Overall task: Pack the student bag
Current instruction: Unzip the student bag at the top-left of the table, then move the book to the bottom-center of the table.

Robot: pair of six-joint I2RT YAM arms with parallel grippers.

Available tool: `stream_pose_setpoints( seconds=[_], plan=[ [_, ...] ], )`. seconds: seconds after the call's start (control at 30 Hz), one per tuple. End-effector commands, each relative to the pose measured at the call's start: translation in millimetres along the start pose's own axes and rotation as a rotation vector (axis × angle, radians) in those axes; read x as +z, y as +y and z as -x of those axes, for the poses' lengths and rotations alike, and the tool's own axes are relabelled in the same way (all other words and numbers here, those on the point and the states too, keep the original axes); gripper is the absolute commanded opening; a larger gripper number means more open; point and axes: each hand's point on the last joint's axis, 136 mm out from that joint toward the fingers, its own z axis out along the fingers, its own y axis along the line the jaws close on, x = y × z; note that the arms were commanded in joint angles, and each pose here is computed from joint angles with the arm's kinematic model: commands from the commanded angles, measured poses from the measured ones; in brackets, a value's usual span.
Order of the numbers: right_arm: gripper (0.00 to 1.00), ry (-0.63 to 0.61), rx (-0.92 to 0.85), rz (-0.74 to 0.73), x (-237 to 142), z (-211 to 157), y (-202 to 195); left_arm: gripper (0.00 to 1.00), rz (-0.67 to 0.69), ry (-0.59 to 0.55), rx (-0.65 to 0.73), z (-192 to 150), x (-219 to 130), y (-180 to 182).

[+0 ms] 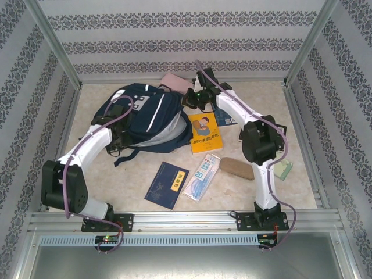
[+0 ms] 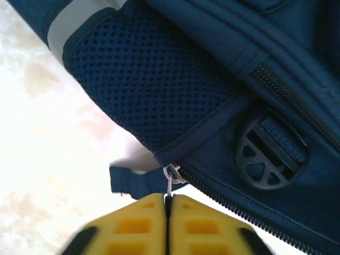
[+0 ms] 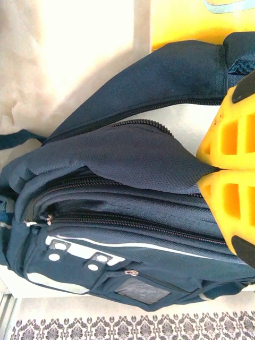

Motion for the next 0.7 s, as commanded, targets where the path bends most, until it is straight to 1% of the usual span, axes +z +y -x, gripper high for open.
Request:
stream_pose_setpoints(
  seconds=[0.0, 0.07, 0.1, 0.13, 0.23, 0.27, 0.37, 0.43, 0.5, 0.53, 0.6, 0.67],
  plan=[
    [0.25, -0.057, -0.047, 0.007, -18, 22, 10, 0.35, -0.024, 0.03, -0.005, -9, -15, -6],
    [0.4, -0.082, -0.069, 0.003, -30, 22, 12, 0.45, -0.057, 0.012, 0.016, -5, -23, -19],
    [0.45, -0.095, -0.074, -0.008, -36, 22, 11, 0.51, -0.075, 0.0, 0.032, -3, -27, -27],
    [0.49, -0.111, -0.078, -0.019, -43, 21, 9, 0.55, -0.096, -0.015, 0.047, 0, -30, -34],
    [0.59, -0.156, -0.07, -0.06, -68, 15, -6, 0.65, -0.172, -0.054, 0.092, 6, -38, -62],
    [0.7, -0.175, -0.07, -0.08, -77, 13, -12, 0.66, -0.207, -0.063, 0.104, 7, -39, -73],
    [0.98, -0.24, -0.049, -0.14, -101, 4, -34, 0.7, -0.296, -0.068, 0.137, 3, -38, -101],
    [0.98, -0.274, -0.015, -0.134, -113, -2, -45, 0.76, -0.332, -0.068, 0.161, -1, -39, -115],
    [0.98, -0.316, 0.092, -0.171, -126, -7, -70, 0.81, -0.358, -0.073, 0.192, -7, -40, -126],
    [0.98, -0.319, 0.118, -0.16, -131, -9, -76, 0.88, -0.37, -0.076, 0.205, -8, -41, -130],
    [0.98, -0.316, 0.182, -0.114, -135, -15, -87, 1.0, -0.387, -0.084, 0.234, -13, -45, -138],
    [0.98, -0.313, 0.19, -0.067, -137, -21, -90, 1.0, -0.393, -0.082, 0.243, -17, -45, -141]
  ],
)
